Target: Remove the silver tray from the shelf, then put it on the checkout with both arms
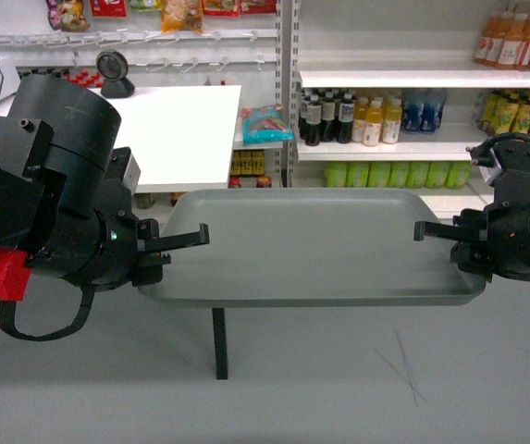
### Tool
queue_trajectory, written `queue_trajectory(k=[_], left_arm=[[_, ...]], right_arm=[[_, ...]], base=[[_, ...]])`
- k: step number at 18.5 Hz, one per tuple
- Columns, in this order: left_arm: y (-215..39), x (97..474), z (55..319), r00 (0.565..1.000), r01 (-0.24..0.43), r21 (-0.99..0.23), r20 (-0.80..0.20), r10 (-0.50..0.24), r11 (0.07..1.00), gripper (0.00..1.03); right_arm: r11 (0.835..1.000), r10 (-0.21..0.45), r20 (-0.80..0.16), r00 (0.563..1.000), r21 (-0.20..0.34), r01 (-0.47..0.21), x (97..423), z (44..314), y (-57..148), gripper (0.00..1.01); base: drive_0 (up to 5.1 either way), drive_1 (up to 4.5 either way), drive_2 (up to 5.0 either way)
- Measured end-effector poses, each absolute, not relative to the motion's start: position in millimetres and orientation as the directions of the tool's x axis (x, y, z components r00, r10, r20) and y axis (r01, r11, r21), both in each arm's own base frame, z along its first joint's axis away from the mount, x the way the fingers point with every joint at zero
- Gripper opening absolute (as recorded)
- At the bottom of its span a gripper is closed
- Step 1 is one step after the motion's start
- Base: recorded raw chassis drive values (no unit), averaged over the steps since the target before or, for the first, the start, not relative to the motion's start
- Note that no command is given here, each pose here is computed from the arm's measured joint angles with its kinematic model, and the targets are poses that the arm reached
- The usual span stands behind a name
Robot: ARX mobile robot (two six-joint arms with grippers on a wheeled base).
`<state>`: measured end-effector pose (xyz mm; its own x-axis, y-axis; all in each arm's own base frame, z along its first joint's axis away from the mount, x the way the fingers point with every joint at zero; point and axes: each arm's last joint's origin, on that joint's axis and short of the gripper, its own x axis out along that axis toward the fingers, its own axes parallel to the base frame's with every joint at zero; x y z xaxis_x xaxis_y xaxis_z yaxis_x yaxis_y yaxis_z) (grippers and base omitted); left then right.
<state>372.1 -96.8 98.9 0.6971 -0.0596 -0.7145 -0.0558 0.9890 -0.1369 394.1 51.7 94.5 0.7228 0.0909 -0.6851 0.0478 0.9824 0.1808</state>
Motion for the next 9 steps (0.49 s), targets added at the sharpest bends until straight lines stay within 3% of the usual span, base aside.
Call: queue_trajectory(k=[9], left_arm=[[-97.1, 372.2, 99.0, 0.698, -0.056, -0.137, -0.713, -0.060, 0.989, 0.03]], right_arm=[[0.982, 0.091, -0.683, 0.725, 0.181, 0.048, 394.4, 94.7, 51.4, 0.04]], base=[[-5.0, 2.44, 2.4]])
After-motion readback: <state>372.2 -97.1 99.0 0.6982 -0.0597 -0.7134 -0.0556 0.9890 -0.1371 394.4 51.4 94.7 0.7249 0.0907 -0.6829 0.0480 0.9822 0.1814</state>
